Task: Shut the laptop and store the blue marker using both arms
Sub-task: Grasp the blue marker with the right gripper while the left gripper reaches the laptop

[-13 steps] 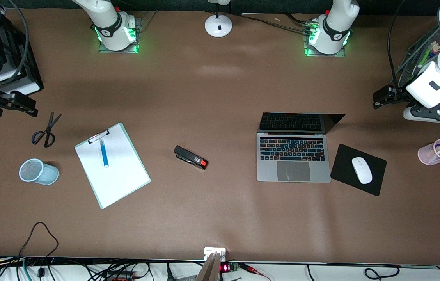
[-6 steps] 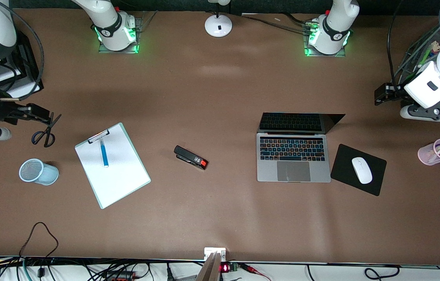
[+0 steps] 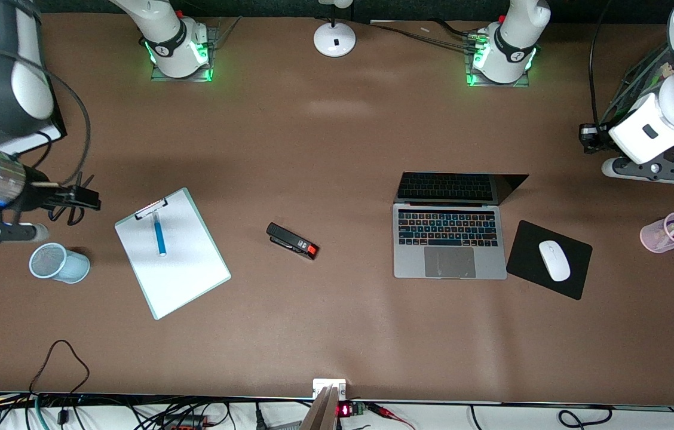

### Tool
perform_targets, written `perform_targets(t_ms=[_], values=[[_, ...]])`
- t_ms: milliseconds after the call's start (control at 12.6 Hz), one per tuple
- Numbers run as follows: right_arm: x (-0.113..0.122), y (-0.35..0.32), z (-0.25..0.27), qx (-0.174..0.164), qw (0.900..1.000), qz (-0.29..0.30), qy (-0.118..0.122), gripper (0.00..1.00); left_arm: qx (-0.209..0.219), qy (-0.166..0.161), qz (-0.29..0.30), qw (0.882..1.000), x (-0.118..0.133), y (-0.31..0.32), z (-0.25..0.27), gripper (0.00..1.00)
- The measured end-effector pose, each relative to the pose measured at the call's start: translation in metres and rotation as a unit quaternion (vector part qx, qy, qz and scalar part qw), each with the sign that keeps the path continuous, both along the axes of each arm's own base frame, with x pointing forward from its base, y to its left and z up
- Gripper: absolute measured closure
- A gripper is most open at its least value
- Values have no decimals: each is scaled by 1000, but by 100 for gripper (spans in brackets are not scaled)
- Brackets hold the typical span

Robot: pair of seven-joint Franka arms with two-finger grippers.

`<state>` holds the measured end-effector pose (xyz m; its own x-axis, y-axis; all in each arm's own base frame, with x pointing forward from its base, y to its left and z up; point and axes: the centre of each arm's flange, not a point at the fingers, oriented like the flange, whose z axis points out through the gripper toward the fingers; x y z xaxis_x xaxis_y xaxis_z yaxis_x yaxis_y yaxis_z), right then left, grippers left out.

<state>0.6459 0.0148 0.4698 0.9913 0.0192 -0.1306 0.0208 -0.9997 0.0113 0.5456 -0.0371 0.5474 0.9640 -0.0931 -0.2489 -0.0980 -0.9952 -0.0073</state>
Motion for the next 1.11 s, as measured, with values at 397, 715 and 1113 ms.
perform_targets(t_ms=[397,715,1113], values=[[23,13,-62,0,999,54,3,0,-2,49,-19,999,-14,-27,-7,99],[34,17,-114,-2,996,83,13,0,-8,63,-6,998,-35,-116,-14,99],[43,36,-163,-4,994,108,11,0,0,20,-3,1000,-60,-172,-64,99]])
